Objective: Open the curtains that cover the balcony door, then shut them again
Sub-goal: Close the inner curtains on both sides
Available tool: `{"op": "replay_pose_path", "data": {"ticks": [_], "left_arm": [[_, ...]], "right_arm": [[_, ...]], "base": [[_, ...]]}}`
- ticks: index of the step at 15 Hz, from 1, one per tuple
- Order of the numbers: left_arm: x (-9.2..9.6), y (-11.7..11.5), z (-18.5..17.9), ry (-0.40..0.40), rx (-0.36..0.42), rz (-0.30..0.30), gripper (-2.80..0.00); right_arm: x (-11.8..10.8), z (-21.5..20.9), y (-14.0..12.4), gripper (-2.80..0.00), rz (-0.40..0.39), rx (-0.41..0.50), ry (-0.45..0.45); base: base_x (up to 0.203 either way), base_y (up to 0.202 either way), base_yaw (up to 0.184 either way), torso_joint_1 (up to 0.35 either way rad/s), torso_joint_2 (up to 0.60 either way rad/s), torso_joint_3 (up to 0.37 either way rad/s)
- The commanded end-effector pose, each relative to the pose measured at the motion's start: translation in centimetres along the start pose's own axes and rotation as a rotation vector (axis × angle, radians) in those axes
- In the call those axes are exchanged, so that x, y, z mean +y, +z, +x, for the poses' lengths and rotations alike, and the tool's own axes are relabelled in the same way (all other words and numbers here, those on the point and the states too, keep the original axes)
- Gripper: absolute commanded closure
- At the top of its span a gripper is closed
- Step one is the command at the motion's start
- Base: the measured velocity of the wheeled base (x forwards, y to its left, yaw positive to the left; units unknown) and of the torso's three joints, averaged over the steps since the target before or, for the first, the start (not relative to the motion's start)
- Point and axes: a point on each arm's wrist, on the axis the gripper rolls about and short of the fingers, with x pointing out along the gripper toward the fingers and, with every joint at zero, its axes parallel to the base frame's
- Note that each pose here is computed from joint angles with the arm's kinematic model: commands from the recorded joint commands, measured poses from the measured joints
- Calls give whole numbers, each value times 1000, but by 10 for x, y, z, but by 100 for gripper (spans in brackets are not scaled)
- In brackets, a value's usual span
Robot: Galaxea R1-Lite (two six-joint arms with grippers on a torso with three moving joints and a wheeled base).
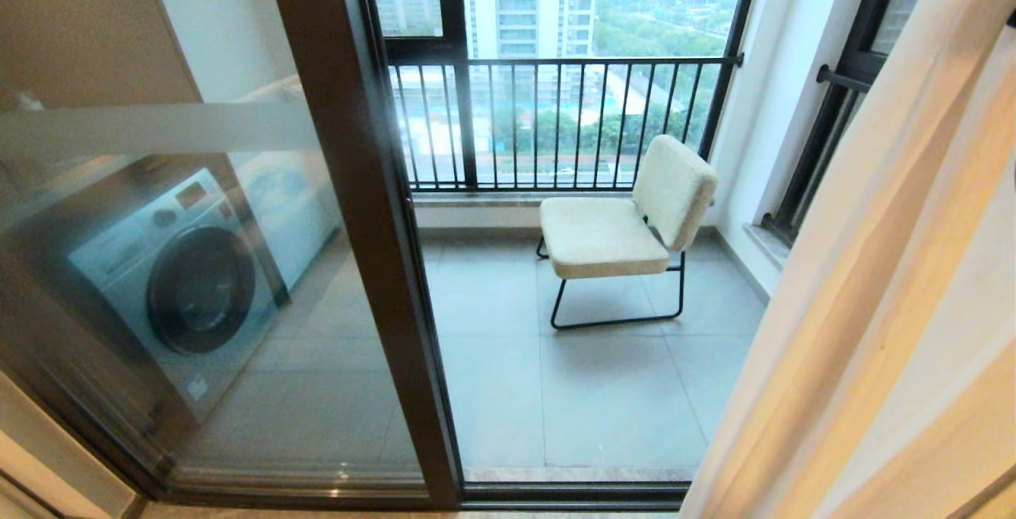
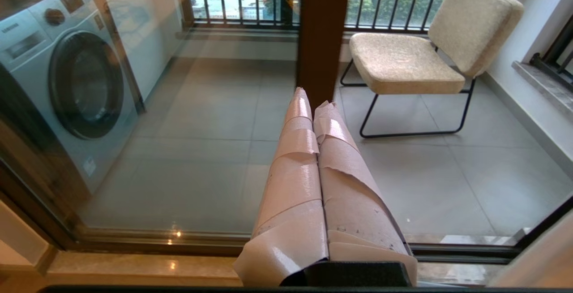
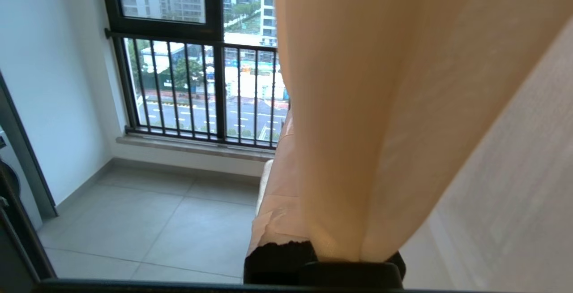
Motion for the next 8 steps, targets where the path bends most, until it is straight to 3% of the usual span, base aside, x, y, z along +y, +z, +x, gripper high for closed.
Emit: {"op": "replay_pose_path", "data": {"ticks": [1,8], "left_arm": [[0,0,0,1,-1,-1,0],[0,0,0,2,-1,-1,0]], "right_arm": [[-1,13,-9,0,3,20,2],[-4,29,-14,0,3,25,2]], "base": [[0,191,3,12,2,7],[0,192,0,3,3,4]]}}
